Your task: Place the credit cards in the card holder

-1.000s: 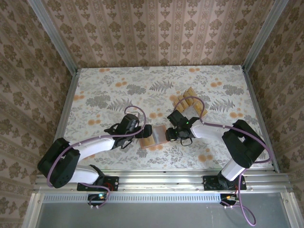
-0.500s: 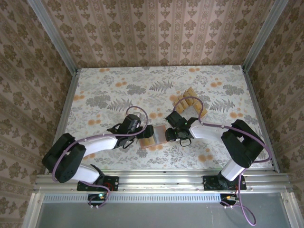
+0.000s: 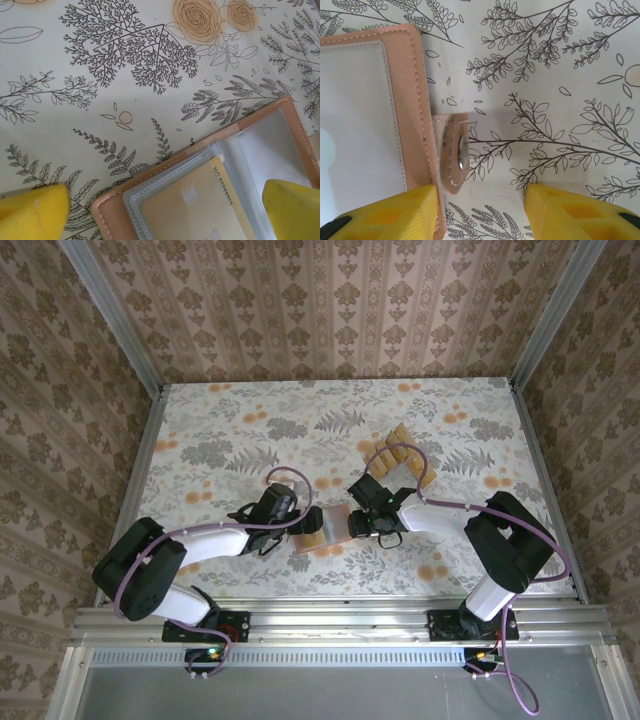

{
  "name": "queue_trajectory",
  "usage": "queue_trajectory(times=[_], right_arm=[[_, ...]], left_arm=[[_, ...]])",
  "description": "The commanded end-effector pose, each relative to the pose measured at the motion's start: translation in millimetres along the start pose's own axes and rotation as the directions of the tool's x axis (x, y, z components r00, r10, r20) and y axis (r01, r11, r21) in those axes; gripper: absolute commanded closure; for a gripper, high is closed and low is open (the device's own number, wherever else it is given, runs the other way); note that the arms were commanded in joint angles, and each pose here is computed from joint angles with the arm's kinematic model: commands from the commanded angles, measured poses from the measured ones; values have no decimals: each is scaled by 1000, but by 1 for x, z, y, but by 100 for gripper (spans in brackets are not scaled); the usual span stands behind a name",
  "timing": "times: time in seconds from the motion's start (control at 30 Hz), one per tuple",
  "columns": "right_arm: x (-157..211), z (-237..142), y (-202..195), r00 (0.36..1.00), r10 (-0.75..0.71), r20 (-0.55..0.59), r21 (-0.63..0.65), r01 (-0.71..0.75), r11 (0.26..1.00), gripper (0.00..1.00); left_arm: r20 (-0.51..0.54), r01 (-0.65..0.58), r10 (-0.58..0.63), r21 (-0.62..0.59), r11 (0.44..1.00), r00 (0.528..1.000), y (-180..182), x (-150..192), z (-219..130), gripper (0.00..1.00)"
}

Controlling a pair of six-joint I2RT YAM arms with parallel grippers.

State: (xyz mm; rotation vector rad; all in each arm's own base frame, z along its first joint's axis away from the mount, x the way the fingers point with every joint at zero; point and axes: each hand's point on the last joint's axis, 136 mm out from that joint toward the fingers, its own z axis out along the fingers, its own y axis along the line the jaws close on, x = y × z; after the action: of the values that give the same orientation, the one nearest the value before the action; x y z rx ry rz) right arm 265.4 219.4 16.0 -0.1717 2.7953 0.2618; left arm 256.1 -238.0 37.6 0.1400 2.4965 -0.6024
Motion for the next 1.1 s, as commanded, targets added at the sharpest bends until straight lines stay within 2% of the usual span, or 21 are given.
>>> queue_trajectory(times=[0.0, 0.47, 0.87, 1.07], right_arm=[[19, 16, -12, 998, 21, -61, 55, -18, 998, 47], [23, 23, -13, 997, 26, -77, 56, -22, 998, 47], [28, 26, -13, 995, 32, -91, 48, -28, 998, 47], [9, 7, -12, 996, 68, -57, -8, -69, 998, 45]], left_arm=[[-36, 6, -4, 53, 999, 999, -9, 10, 7, 0], [14, 2, -5, 205, 979, 1000, -50, -2, -8, 0], [113, 52, -100, 366, 929, 989, -86, -27, -28, 0], [141, 65, -138, 429, 901, 980, -105, -41, -30, 0]])
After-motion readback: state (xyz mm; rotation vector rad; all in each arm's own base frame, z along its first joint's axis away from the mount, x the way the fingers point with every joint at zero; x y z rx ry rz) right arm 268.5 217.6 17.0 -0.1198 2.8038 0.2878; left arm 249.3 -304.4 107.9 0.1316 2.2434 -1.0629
